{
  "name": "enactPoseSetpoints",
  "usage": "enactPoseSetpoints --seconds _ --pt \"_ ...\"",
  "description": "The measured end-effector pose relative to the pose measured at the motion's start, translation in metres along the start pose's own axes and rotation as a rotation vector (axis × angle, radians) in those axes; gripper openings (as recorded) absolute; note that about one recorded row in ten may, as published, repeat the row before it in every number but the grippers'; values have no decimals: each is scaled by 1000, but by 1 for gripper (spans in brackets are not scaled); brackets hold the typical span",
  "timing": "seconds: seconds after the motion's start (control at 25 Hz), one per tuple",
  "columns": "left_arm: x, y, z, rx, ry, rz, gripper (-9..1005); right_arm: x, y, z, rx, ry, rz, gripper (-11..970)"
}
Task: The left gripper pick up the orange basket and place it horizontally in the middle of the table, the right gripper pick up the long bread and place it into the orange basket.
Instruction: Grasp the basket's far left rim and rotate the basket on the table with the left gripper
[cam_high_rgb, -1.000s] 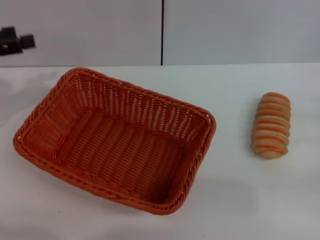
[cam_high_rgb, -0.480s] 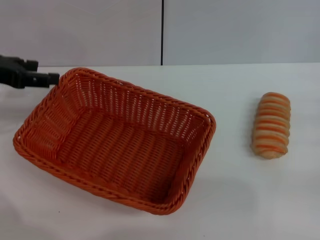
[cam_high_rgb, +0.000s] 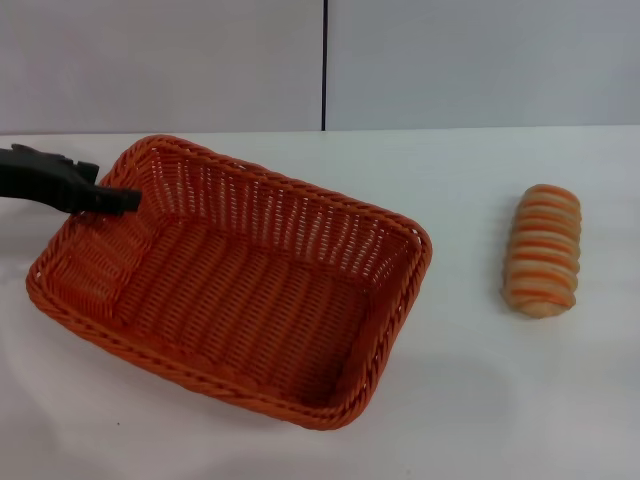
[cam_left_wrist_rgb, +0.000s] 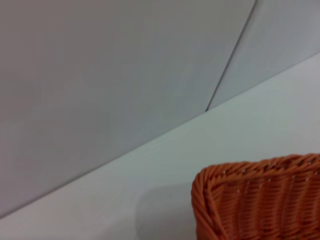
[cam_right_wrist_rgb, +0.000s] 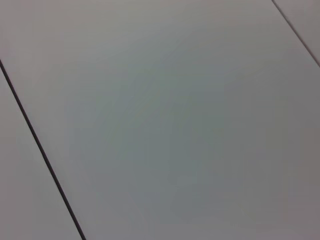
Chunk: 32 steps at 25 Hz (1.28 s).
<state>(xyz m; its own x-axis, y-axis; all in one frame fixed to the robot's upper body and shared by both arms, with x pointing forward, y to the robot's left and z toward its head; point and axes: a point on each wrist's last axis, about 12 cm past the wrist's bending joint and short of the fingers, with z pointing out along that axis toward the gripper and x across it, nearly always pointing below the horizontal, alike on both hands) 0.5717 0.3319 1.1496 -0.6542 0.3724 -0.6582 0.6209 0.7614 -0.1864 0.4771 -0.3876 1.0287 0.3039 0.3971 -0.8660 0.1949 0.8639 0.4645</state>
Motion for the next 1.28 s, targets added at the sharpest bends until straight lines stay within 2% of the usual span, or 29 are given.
enactPoseSetpoints --seconds 0.2,0.24,0.28,0.48,0.6,0.92,1.08,1.16,1.28 --pt "1 0 3 -9 17 -2 759 0 0 0 -1 0 0 632" --pt "0 -4 11 -22 77 -4 758 0 0 0 0 3 0 633" --pt "-2 -4 11 -24 86 -6 758 1 0 1 3 7 0 633" --pt "-5 -6 11 -21 81 0 756 3 0 2 10 20 2 636" --pt "-7 -6 10 -22 75 7 597 3 0 3 11 22 1 637" --pt "-7 -8 10 -10 82 6 287 1 -2 5 25 17 0 641" --pt "-7 -8 9 -6 86 3 208 3 -2 7 33 28 2 643" --pt "-7 -8 8 4 77 -15 206 3 -2 7 36 32 2 644" --pt "-7 -8 -3 65 2 -98 203 3 -3 7 36 31 1 646"
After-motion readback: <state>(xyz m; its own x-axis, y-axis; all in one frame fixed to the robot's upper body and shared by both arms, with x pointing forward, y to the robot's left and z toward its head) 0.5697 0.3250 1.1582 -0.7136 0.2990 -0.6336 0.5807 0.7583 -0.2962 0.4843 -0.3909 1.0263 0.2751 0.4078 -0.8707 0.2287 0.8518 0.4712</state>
